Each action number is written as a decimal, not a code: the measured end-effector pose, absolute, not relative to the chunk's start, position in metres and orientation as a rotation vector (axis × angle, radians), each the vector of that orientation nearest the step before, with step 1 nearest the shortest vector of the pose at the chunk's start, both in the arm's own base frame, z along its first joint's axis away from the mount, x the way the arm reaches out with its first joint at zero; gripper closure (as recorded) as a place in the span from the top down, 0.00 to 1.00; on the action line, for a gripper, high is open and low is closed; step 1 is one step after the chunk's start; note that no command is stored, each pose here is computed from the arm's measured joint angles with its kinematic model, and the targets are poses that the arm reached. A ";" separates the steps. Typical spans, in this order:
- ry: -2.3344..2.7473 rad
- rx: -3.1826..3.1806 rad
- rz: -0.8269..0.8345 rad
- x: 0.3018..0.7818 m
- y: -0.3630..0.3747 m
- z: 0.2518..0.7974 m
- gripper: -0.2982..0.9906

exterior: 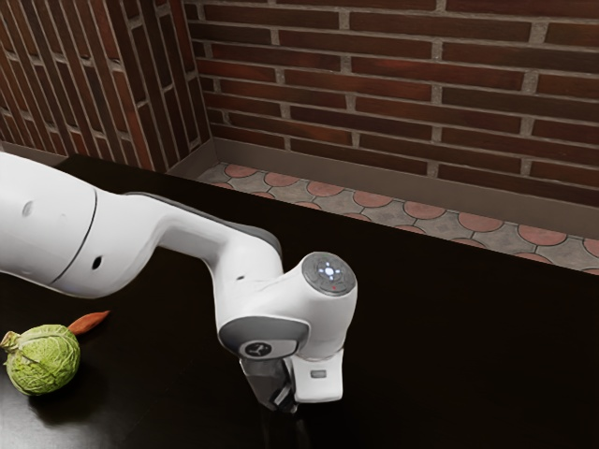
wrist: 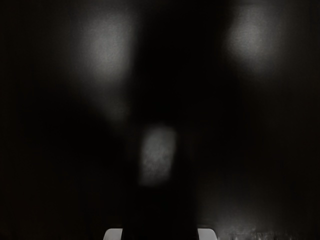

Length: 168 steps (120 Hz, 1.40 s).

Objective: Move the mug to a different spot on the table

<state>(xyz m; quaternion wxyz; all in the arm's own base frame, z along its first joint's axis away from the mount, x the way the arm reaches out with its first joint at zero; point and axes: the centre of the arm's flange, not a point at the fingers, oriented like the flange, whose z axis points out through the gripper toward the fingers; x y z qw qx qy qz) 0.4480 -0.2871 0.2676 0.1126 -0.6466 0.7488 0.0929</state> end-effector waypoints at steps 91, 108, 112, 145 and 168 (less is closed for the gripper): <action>1.656 -2.172 0.473 0.543 -0.139 0.308 0.16; 1.625 -2.156 0.502 0.561 -0.120 0.298 0.16; 1.612 -2.162 0.505 0.564 -0.113 0.298 0.16; 1.580 -2.201 0.546 0.603 -0.083 0.277 0.16; 1.610 -2.183 0.616 0.604 -0.083 0.262 0.16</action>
